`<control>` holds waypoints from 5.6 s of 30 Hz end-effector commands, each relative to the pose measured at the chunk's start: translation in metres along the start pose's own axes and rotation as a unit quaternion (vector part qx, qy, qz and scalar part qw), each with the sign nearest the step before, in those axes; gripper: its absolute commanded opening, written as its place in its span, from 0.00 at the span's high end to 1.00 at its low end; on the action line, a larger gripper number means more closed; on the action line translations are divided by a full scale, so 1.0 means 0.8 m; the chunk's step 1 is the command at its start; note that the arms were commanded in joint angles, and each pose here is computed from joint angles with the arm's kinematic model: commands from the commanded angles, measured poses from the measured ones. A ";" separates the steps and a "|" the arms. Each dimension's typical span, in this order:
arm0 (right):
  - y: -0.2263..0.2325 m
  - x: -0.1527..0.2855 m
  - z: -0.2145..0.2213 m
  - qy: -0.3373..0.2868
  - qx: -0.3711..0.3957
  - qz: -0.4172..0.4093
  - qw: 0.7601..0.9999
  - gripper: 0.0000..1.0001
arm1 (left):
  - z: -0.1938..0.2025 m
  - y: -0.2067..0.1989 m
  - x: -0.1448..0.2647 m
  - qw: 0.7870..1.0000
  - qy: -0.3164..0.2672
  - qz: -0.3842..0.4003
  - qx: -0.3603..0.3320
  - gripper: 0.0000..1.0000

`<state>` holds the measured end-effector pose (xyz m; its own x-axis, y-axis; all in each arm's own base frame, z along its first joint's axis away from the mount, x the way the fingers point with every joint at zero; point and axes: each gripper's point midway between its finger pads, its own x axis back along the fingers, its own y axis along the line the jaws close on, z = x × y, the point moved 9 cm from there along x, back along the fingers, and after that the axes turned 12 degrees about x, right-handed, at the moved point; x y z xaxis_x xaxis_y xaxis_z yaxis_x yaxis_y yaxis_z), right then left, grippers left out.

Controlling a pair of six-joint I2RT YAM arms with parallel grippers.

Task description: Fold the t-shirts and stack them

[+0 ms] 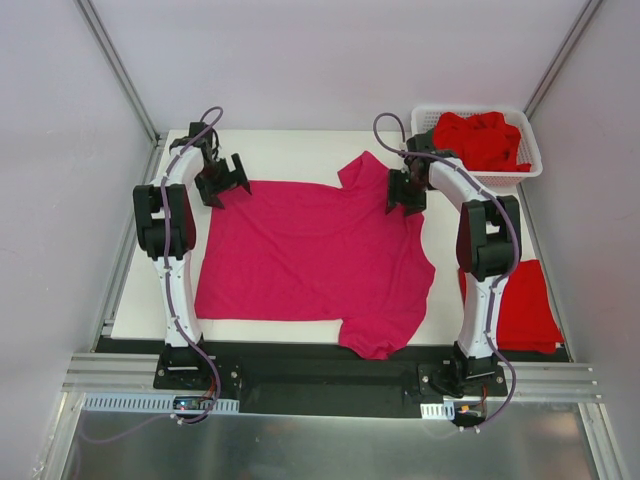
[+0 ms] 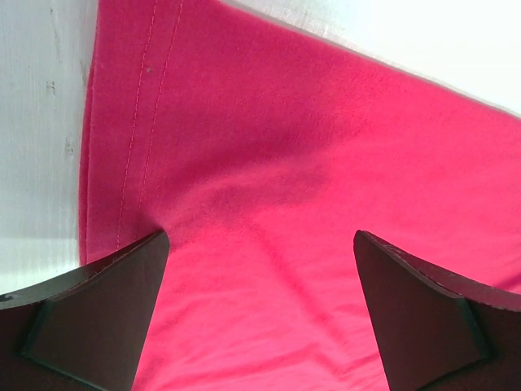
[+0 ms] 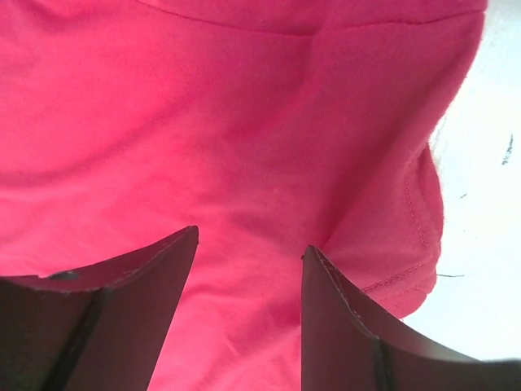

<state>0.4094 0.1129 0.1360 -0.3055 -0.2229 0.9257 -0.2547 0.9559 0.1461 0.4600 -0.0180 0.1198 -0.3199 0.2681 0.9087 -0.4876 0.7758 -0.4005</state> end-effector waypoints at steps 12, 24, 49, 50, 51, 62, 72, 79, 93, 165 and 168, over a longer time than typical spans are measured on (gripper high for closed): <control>-0.018 -0.019 -0.017 0.013 -0.032 -0.033 0.999 0.41 | -0.004 0.004 -0.018 1.000 0.000 -0.008 -0.001 0.01; -0.033 -0.030 -0.043 0.006 -0.047 -0.055 0.997 0.40 | -0.028 -0.011 -0.028 1.000 -0.010 0.018 -0.002 0.01; 0.004 -0.039 -0.087 -0.050 -0.017 -0.100 0.994 0.35 | -0.050 0.016 -0.020 1.000 -0.018 0.012 0.012 0.01; 0.004 -0.039 -0.087 -0.050 -0.016 -0.103 0.993 0.35 | -0.050 0.018 -0.022 1.000 -0.019 0.009 0.012 0.01; 0.006 -0.038 -0.087 -0.050 -0.015 -0.108 0.993 0.35 | -0.051 0.019 -0.022 1.000 -0.019 0.008 0.014 0.01; 0.024 -0.022 -0.088 -0.069 0.015 -0.128 0.989 0.34 | -0.064 0.039 -0.012 0.999 -0.031 0.000 0.023 0.01; 0.026 -0.006 -0.098 -0.098 0.038 -0.089 0.990 0.32 | -0.071 0.053 0.006 0.998 -0.042 0.000 0.037 0.01; 0.027 -0.016 -0.115 -0.096 0.058 -0.082 0.990 0.28 | -0.071 0.054 0.011 0.998 -0.047 -0.003 0.034 0.01; 0.037 -0.017 -0.092 -0.057 0.075 -0.081 0.992 0.18 | -0.073 0.057 0.018 0.998 -0.052 -0.004 0.035 0.01; 0.139 0.072 0.021 -0.096 0.187 -0.058 0.976 0.06 | 0.150 -0.058 0.196 0.989 -0.092 0.075 -0.086 0.01; 0.140 0.067 0.014 -0.088 0.186 -0.054 0.977 0.06 | 0.180 -0.035 0.186 0.991 -0.075 0.074 -0.084 0.01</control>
<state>0.3478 0.2103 0.1975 -0.3687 -0.4357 0.8211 -0.6172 0.7753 0.1342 0.3350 -0.0857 0.2794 -0.5717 0.3314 0.7506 -0.2103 0.8250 -0.5245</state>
